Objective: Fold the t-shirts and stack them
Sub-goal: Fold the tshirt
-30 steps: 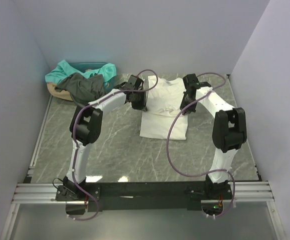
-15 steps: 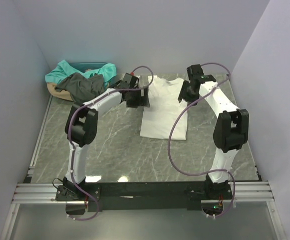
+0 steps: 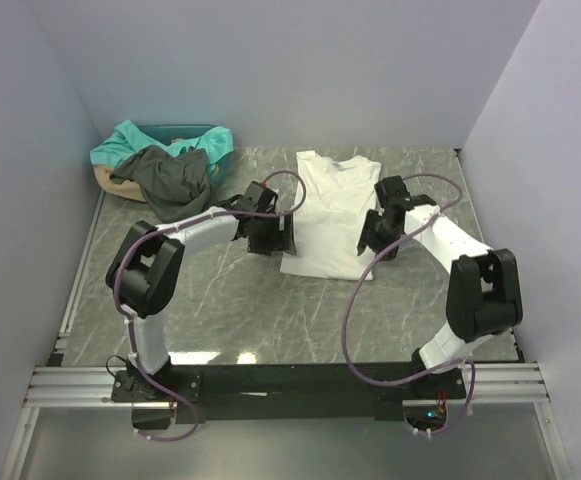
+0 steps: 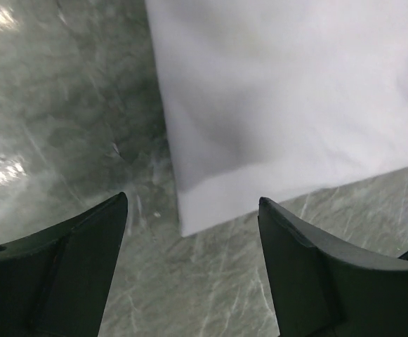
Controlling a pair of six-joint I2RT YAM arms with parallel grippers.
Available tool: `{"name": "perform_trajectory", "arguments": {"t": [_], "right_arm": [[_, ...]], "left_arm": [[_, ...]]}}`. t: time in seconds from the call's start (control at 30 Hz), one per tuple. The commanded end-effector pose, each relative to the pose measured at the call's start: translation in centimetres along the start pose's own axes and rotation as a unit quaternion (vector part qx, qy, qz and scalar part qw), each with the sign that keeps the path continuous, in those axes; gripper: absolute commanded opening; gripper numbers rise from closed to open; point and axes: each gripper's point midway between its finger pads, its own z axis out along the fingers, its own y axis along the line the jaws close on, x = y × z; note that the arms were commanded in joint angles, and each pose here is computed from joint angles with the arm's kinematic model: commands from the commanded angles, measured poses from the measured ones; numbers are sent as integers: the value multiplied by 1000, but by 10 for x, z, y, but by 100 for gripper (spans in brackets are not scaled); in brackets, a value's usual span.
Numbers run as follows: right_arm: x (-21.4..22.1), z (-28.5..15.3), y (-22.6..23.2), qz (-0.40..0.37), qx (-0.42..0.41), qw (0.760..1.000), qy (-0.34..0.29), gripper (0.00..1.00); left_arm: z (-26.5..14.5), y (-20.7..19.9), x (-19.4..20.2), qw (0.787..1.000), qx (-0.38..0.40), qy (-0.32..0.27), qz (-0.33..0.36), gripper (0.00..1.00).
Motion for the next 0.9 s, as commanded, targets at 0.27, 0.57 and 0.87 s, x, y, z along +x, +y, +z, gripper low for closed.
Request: {"name": "perform_trajectory", "arguments": {"t": [0.27, 0.57, 0.87], "right_arm": [[24, 14, -7, 23, -22, 999, -7, 55], [41, 34, -16, 25, -12, 999, 18, 53], [59, 41, -29, 30, 4, 999, 32, 50]], "left_arm": [[-19, -14, 9, 999, 12, -30, -5, 81], [-27, -9, 18, 999, 6, -33, -11, 81], [-27, -10, 25, 999, 9, -32, -16, 80]]}}
